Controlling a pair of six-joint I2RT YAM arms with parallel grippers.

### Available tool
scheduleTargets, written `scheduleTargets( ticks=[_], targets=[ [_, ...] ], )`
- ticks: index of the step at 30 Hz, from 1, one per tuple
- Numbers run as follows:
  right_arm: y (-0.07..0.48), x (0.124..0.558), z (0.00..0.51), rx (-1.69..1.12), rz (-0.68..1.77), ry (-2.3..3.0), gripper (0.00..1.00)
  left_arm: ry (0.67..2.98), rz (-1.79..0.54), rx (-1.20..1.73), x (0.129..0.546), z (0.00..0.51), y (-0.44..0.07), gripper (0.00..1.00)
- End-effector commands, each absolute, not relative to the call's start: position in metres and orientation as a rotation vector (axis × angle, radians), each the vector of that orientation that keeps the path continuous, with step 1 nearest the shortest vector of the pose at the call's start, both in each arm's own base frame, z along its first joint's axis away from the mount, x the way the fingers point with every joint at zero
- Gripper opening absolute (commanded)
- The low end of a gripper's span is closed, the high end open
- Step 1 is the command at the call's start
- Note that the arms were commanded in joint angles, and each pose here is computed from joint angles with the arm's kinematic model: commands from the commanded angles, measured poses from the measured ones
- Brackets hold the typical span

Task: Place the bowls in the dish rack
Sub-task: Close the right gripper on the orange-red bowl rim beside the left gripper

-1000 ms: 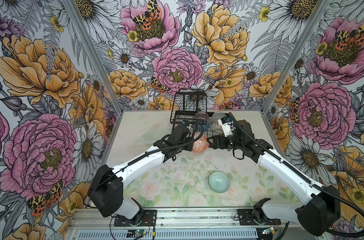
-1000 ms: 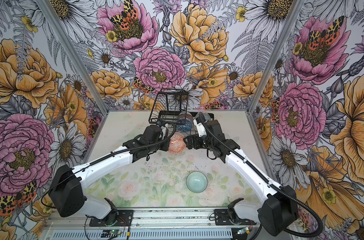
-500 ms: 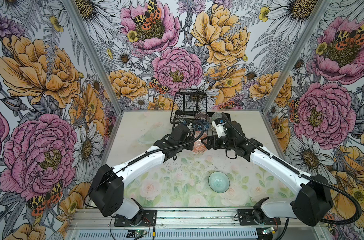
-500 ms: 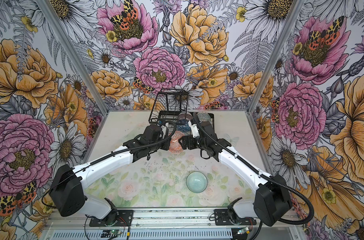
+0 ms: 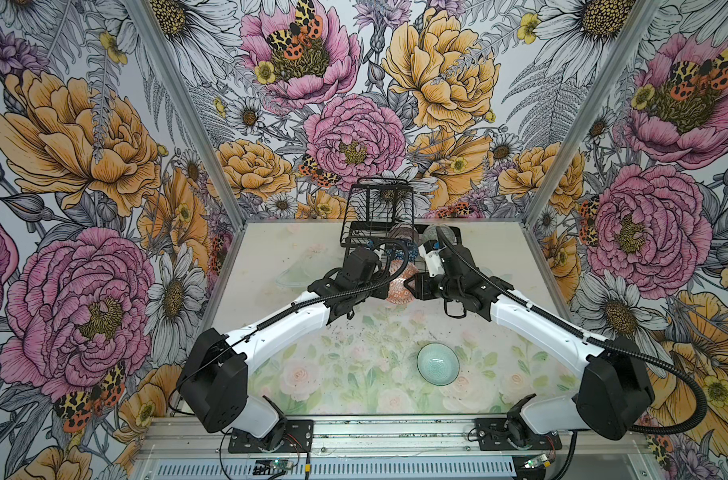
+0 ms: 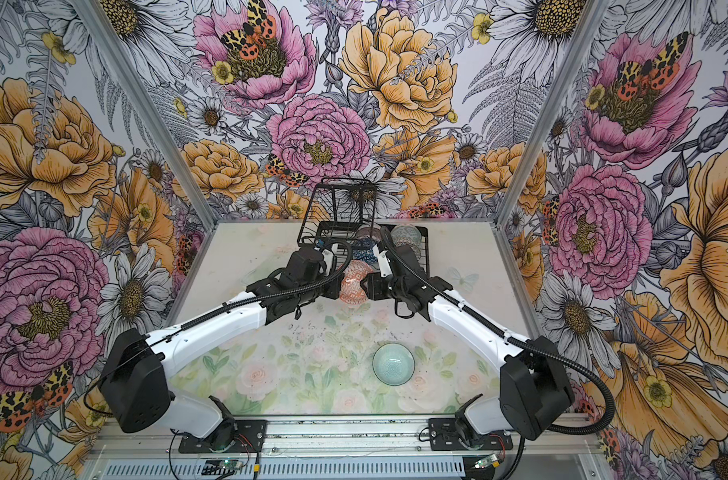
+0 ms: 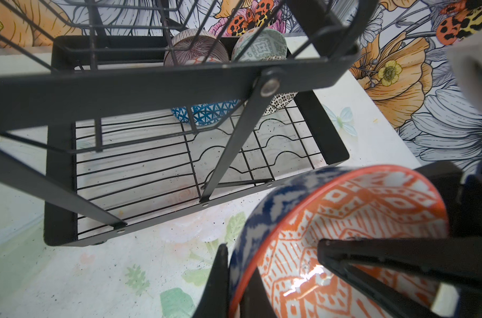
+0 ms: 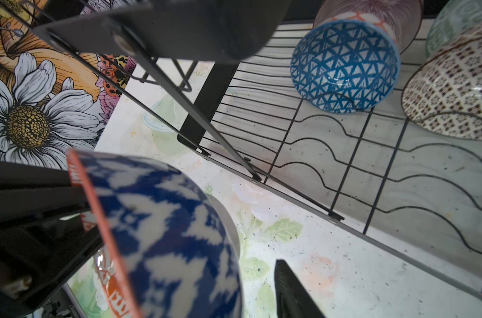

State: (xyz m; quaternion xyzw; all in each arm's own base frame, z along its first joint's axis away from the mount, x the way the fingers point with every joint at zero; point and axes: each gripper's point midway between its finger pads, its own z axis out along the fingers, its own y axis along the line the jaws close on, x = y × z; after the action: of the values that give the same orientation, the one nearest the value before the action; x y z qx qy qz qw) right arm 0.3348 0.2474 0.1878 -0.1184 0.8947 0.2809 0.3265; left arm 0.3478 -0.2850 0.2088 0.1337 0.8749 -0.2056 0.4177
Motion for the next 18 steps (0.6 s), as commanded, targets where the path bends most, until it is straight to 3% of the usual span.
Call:
scheduleTargets(
  ticks=[1,9,14,18],
  targets=[
    [0.252,0.342,0.197,-0.305,0.736,2.308,0.36,2.095,-0.599,0.328,0.356,0.242,-0.298,0.00],
    [0.252,0.342,0.193,-0.307,0.727,2.314,0.10,2.108,-0.617,0.355,0.351,0.236,-0.305,0.00],
    [0.252,0.342,0.193,-0.311,0.720,2.314,0.01,2.121,-0.623,0.371,0.348,0.230,-0.310,0.00],
    [0.250,0.342,0.193,-0.309,0.713,2.313,0.00,2.128,-0.618,0.380,0.346,0.229,-0.309,0.00]
  ],
)
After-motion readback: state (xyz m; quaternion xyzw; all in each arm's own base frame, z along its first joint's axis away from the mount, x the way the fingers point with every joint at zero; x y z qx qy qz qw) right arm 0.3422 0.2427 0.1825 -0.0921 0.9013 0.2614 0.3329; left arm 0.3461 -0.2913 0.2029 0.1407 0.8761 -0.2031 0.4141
